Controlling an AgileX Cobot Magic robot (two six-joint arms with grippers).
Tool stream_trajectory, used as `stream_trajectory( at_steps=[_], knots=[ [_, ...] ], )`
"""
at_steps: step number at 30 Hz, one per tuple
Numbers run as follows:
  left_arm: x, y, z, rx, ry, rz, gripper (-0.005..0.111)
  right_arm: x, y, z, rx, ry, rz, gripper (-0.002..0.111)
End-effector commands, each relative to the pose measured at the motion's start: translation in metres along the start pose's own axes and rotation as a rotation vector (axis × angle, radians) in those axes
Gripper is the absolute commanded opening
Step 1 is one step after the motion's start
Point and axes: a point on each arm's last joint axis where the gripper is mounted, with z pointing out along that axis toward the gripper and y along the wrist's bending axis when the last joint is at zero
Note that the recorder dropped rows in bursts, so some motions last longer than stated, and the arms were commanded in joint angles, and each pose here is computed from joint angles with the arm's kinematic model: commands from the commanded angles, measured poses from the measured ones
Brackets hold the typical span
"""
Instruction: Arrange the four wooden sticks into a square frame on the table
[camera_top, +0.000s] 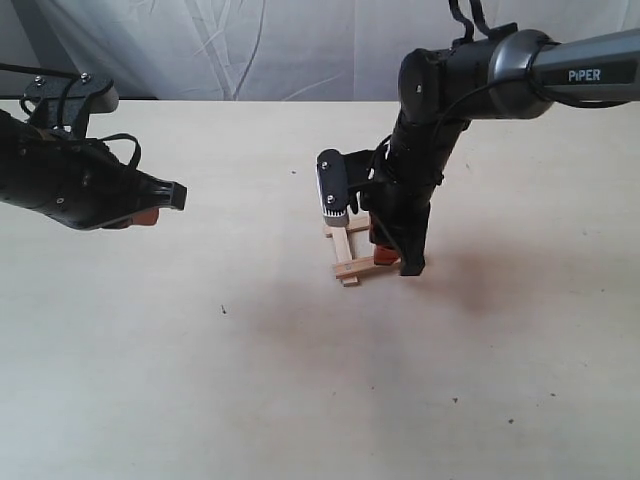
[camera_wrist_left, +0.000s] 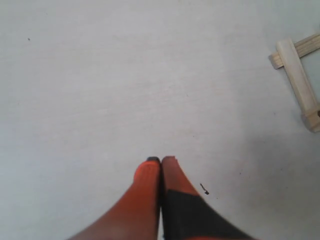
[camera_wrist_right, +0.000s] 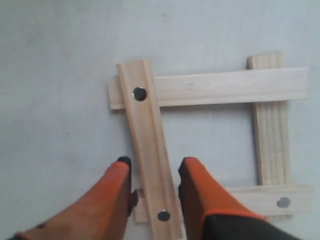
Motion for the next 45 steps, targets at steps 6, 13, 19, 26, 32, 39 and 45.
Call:
stream_trajectory(
  at_steps=[6, 13, 19, 26, 32, 39, 45],
  knots=[
    [0.000, -0.003, -0.002, 0.011, -0.017, -0.007, 0.000, -0.003, 0.007, -0.047, 0.038, -0.031, 0.428, 0.033],
    [0.001, -0.003, -0.002, 0.016, -0.002, -0.015, 0.000, -0.003, 0.019, -0.061, -0.040, 0.000, 0.770, 0.000],
    [0.007, -0.004, -0.002, 0.027, 0.059, 0.016, 0.000, -0.002, 0.026, -0.071, -0.079, 0.039, 0.968, 0.000],
    [0.009, -0.010, -0.004, 0.078, 0.106, 0.013, 0.000, 0.010, 0.046, -0.105, -0.009, -0.030, 1.092, 0.000],
    [0.014, -0.030, -0.003, 0.126, 0.130, 0.092, 0.000, 0.066, 0.076, -0.124, 0.066, -0.078, 1.265, 0.000],
    [0.015, -0.043, -0.024, 0.161, 0.089, 0.144, 0.000, 0.123, 0.122, -0.145, 0.227, -0.158, 1.429, 0.000],
    [0.019, -0.042, -0.062, 0.150, -0.023, 0.217, 0.000, 0.128, 0.164, -0.165, 0.447, -0.281, 1.375, 0.000]
  ],
)
